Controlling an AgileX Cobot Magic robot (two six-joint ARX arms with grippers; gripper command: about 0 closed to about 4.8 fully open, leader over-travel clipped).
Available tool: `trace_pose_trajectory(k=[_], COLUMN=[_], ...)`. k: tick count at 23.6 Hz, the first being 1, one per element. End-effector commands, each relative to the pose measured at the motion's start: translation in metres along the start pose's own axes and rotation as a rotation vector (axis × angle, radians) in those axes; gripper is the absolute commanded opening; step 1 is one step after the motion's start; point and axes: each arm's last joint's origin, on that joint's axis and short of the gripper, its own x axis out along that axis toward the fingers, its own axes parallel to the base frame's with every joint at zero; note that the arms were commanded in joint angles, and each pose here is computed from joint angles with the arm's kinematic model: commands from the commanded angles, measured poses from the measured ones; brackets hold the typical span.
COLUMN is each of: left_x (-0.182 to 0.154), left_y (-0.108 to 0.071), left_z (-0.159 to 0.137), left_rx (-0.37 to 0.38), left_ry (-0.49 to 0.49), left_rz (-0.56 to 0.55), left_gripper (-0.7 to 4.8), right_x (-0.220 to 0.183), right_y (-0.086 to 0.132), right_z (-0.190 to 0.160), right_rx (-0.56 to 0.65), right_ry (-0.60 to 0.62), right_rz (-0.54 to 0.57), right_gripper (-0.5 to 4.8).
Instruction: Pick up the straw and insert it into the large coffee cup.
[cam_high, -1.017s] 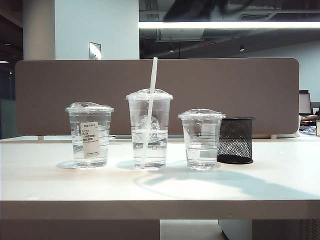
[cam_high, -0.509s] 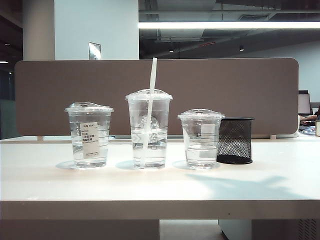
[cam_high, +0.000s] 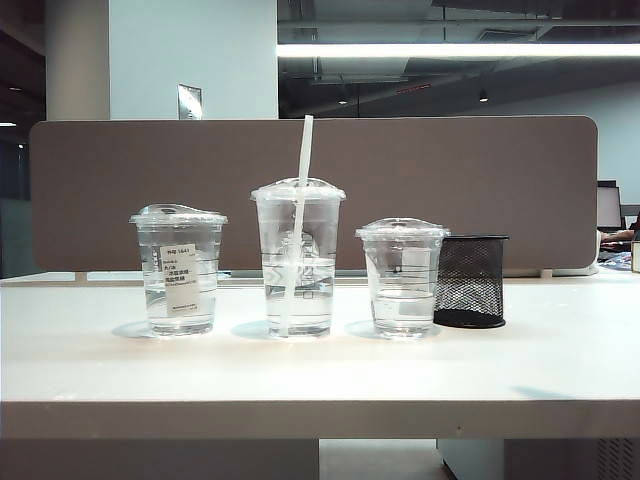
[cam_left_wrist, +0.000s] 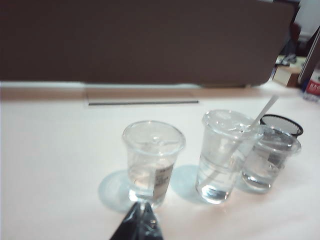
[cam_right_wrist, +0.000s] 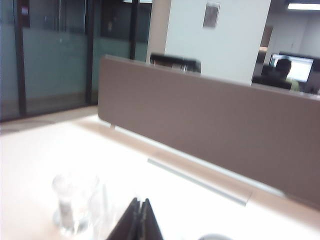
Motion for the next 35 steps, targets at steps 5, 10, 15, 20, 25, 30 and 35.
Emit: trace_pose_trajectory(k=[5, 10, 15, 20, 25, 30, 35], left_x=[0.012, 0.013, 0.013, 0.013, 0.013, 0.013, 0.013], left_y=[0.008, 0.009, 0.011, 0.012, 0.012, 0.012, 0.012], left_z=[-0.044, -0.05, -0.056, -0.067, -0.067, -0.067, -0.067], left_rx=[-0.014, -0.021, -0.029, -0.083, -0.102, -0.102, -0.102], left_ry=[0.024, 0.043, 0.068, 0.119, 0.119, 0.119, 0.12], left_rz=[-0.011, -0.01, 0.039, 0.04, 0.035, 0.036, 0.036], left_gripper=[-0.04, -0.04, -0.04, -0.02, -0.02, -0.02, -0.02], right_x=[-0.037, -0.052, -0.051, -0.049, -0.05, -0.05, -0.05], right_y=[0.011, 0.017, 0.026, 0.031, 0.034, 0.034, 0.034], right_z=[-0.052, -0.086, -0.13, -0.158, -0.173, -0.176, -0.176], right_rx=[0.12, 0.153, 0.179, 0.193, 0.202, 0.203, 0.203], right_ry=[0.065, 0.081, 0.209, 0.277, 0.34, 0.358, 0.356], right_rz=[0.016, 0.015, 0.104, 0.147, 0.155, 0.15, 0.15], right_gripper=[-0.06, -0.06, -0.06, -0.06, -0.05, -0.05, -0.05])
